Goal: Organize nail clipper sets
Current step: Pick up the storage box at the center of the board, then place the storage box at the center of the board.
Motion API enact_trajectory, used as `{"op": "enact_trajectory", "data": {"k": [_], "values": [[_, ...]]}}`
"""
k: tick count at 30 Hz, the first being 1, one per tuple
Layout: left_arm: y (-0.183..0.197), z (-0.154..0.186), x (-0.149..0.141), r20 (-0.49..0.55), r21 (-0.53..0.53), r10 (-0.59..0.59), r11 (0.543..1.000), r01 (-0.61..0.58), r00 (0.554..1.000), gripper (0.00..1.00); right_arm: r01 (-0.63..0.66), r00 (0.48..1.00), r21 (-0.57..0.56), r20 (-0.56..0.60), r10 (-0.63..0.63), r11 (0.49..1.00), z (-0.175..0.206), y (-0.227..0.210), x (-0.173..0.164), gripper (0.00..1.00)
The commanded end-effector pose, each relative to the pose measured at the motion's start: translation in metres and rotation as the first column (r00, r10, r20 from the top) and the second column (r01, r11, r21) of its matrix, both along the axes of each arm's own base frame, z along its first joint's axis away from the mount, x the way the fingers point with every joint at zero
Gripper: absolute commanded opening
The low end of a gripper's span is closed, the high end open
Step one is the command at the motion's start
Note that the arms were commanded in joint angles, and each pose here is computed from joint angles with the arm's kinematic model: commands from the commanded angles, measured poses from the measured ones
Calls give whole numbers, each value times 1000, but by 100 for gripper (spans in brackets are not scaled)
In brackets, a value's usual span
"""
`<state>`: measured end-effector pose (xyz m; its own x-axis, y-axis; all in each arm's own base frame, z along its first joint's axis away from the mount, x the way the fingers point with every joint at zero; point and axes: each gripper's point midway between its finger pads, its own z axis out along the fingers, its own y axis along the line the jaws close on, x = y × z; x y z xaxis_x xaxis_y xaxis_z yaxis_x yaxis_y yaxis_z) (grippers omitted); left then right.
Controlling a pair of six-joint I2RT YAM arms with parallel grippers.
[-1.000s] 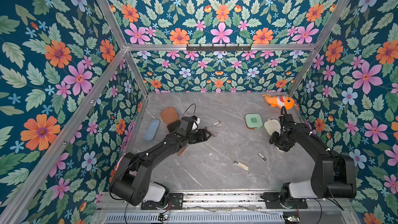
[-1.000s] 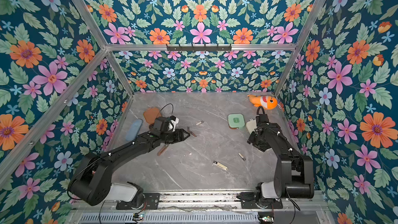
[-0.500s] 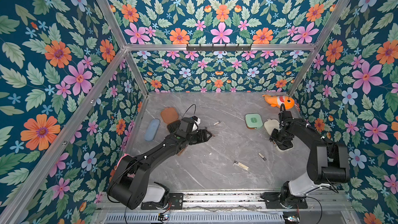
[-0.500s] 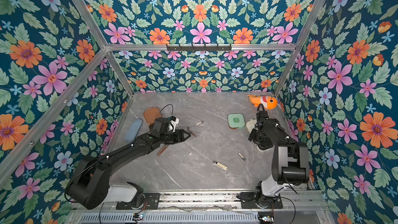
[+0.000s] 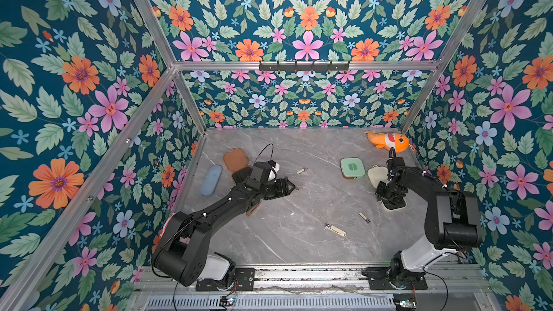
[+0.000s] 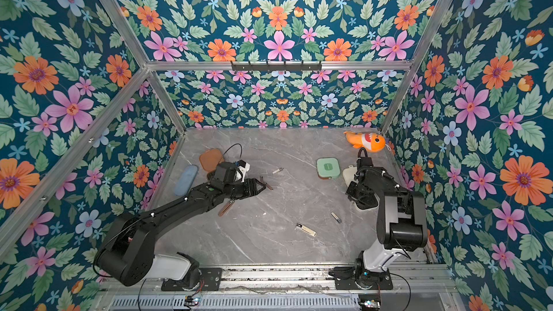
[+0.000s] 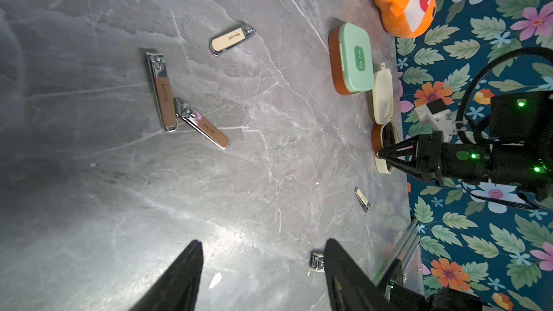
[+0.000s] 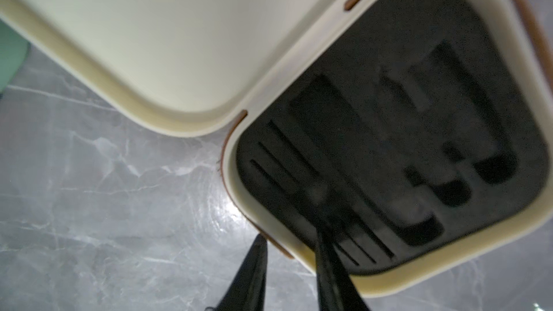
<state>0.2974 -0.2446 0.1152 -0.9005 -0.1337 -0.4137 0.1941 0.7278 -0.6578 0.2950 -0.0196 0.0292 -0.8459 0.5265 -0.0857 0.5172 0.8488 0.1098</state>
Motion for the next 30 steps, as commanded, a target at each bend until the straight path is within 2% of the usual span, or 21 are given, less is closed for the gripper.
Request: {"op": "enact_trajectory", "data": {"k": [1,6,13,18,21,23,25,27,30], "values": [[-4,3,2,8,-12,-10,1000,11,1000,67,8,1000,17,4,-9,1000,-1,3,0,24],[-5,5,3,10,-16,-11,1000,11,1000,67,8,1000,12,4,-8,1000,-3,2,0,14],[-4,8,2,9,-22,-10,1000,10,1000,67,-2,998,-3,61,2,1000,18,1,8,0],[-3,11,5,13,-35,2,999,-2,1000,67,-107,986,-69,118,114,992,49,21,18,0],[10,12,11,15,-30,43,999,-42,999,66,-229,954,-76,180,239,971,72,59,26,0],[27,11,17,7,-28,91,995,-91,996,66,-340,908,-76,235,348,938,87,98,28,0],[47,9,21,-6,-31,145,989,-145,989,65,-466,840,-90,266,472,880,93,139,24,0],[65,9,23,-10,-27,191,981,-191,982,65,-592,755,-105,273,596,799,95,181,15,0],[84,7,22,-13,-8,236,972,-236,972,65,-744,621,-132,223,751,654,84,233,0,0]]}}
